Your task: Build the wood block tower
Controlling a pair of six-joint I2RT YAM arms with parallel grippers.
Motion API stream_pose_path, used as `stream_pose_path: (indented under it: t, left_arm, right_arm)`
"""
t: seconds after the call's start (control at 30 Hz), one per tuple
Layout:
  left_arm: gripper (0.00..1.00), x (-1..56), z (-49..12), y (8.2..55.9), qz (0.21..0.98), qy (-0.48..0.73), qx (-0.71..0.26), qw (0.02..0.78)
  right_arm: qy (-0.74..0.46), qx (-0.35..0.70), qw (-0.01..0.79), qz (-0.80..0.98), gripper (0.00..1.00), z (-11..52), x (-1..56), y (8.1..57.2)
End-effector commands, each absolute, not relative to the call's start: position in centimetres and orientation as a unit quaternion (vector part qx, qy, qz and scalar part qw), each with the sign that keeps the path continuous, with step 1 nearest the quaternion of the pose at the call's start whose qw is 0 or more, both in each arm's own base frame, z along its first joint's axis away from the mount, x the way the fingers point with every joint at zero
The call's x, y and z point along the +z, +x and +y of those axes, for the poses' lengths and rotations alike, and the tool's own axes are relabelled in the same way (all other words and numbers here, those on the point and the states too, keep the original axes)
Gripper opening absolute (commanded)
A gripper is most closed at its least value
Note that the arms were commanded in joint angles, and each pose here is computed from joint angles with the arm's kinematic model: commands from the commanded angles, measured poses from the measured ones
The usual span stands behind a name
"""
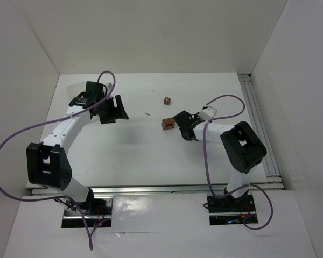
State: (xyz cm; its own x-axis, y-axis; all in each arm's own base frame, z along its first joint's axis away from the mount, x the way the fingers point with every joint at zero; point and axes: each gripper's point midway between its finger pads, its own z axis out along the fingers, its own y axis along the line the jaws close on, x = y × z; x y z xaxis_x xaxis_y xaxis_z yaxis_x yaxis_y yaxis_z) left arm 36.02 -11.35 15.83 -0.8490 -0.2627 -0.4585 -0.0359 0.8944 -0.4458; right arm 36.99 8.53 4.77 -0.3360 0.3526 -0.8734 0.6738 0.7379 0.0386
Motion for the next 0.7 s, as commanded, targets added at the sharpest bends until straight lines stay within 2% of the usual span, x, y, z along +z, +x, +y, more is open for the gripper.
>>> stream_pose_path:
  t: [0.0, 0.13, 0.2, 0.23, 0.3, 0.33, 0.37, 0.43, 0.5, 0.67]
  left_arm:
    - [0.81, 17.0, -11.6, 36.7, 0.933, -0.064, -0.219, 0.278]
    - [0.81, 17.3, -11.6, 36.7, 0.932, -0.063, -0.22, 0.282]
    - [0.81, 17.3, -11.6, 36.7, 0.932, -0.063, -0.22, 0.282]
    - [0.81, 17.3, -11.6, 36.7, 0.932, -0.063, -0.22, 0.282]
    - [0.81, 17.2, -11.6, 36.5, 0.933, -0.064, -0.219, 0.278]
    - [0.81, 17.2, -11.6, 36.5, 0.933, -0.064, -0.219, 0.278]
    - [0.81, 17.2, -11.6, 36.5, 0.933, -0.064, -0.219, 0.278]
    - [0.81, 17.2, -11.6, 36.5, 0.933, -0.064, -0.219, 0.278]
    - [0.81, 17.2, -11.6, 36.5, 0.933, -0.064, -0.219, 0.278]
    - [0.81, 17.2, -11.6, 36.5, 0.933, -0.064, -0.219, 0.278]
  right_arm:
    - [0.339, -0.169, 0.472, 0.796, 0.28, 9.4, 3.7, 36.4]
    - [0.333, -0.181, 0.463, 0.801, 0.3, 9.4, 2.8, 35.7]
    - [0.334, -0.172, 0.462, 0.803, 0.36, 9.8, 2.6, 35.5]
    - [0.331, -0.174, 0.461, 0.805, 0.44, 9.8, 2.5, 35.5]
    - [0.33, -0.166, 0.462, 0.806, 0.5, 9.8, 2.6, 35.3]
    - [0.326, -0.168, 0.461, 0.808, 0.58, 9.8, 2.6, 35.3]
    - [0.32, -0.168, 0.463, 0.81, 0.7, 9.8, 2.9, 35.3]
    - [0.317, -0.154, 0.463, 0.813, 0.82, 10.3, 3.2, 35.6]
    - [0.304, -0.143, 0.457, 0.824, 0.86, 10.4, 3.5, 35.7]
    - [0.278, -0.126, 0.435, 0.847, 0.86, 10.3, 3.8, 35.9]
